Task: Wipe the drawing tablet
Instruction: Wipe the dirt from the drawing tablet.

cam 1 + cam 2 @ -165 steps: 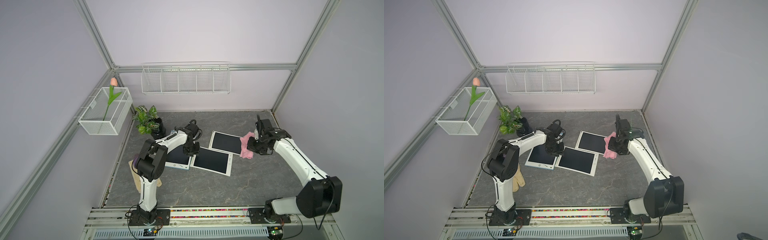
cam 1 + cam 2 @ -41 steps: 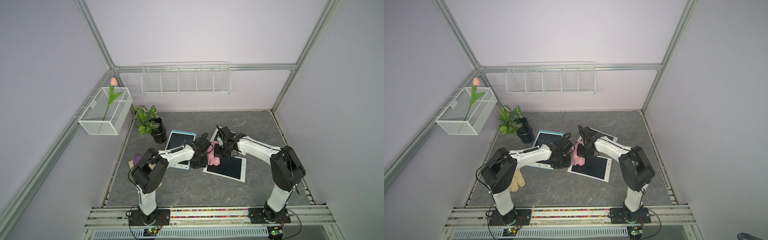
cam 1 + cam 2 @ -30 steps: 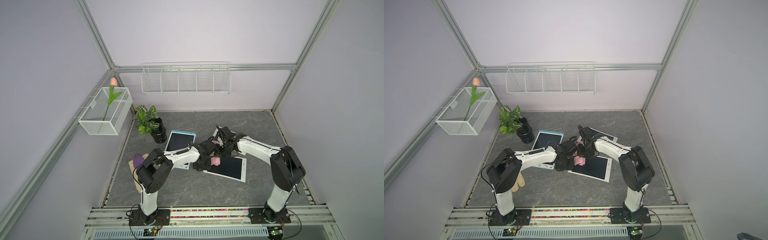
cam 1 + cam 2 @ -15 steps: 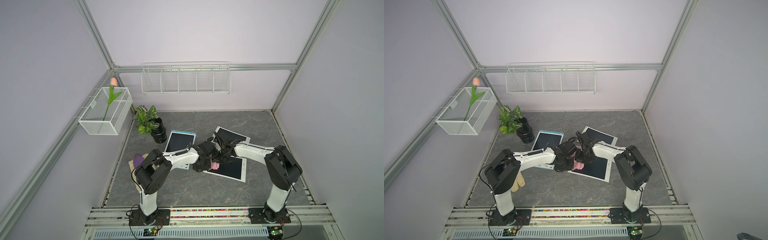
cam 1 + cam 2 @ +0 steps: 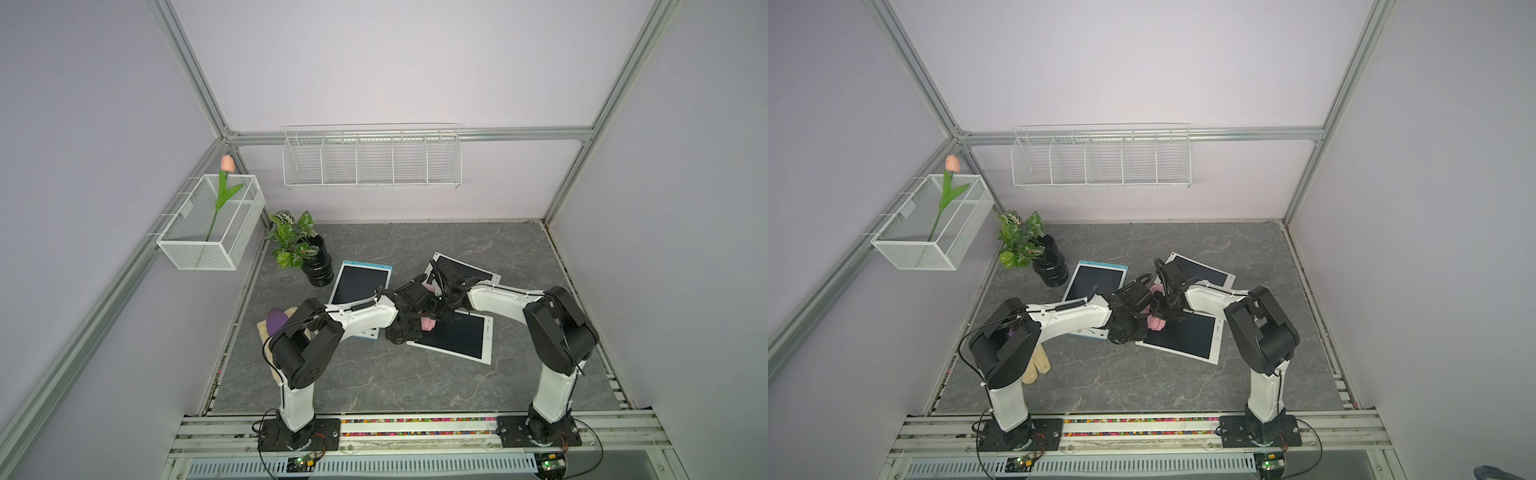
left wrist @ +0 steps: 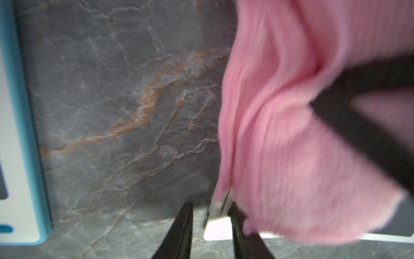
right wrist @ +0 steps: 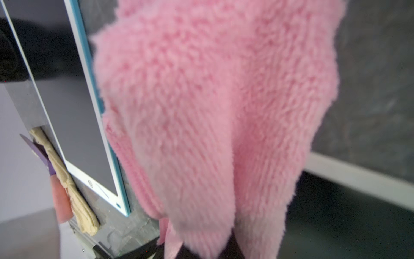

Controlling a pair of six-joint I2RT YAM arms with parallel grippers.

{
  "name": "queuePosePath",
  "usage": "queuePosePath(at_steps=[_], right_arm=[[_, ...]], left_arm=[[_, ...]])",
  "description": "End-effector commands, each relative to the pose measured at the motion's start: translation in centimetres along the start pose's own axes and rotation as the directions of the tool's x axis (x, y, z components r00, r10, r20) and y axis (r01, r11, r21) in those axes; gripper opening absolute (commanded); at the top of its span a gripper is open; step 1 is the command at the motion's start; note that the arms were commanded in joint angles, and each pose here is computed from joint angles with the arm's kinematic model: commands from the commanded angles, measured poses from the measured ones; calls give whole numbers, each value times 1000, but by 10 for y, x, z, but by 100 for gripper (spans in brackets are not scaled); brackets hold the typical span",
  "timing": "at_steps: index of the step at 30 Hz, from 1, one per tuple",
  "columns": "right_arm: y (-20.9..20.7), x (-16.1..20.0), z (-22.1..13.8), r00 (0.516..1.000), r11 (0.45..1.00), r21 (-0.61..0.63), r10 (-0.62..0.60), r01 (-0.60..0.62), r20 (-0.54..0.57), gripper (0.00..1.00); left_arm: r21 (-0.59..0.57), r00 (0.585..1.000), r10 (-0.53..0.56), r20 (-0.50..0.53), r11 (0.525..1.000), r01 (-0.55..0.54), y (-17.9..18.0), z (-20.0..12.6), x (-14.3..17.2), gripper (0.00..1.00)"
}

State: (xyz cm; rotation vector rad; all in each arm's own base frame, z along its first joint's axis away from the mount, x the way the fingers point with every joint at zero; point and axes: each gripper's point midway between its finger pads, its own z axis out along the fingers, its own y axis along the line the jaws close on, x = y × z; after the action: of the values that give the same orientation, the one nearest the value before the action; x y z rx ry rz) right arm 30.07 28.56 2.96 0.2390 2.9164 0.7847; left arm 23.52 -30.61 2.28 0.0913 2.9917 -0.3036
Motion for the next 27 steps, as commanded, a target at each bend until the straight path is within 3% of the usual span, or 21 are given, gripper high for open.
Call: queuePosePath(at_steps=[1, 14, 27], right_arm=[[-9, 33, 5, 994, 996, -19, 81, -82, -69, 7], [-20, -43, 15, 986, 986, -22, 165, -165, 7, 7], [0, 12, 10, 990, 988, -74, 128, -133, -63, 7]], left_arm=[[-98, 998, -19, -61, 995, 13, 23, 23, 18, 32], [-106, 997, -16, -74, 994, 9, 23, 25, 19, 32], [-110, 997, -23, -70, 994, 15, 23, 27, 17, 32]])
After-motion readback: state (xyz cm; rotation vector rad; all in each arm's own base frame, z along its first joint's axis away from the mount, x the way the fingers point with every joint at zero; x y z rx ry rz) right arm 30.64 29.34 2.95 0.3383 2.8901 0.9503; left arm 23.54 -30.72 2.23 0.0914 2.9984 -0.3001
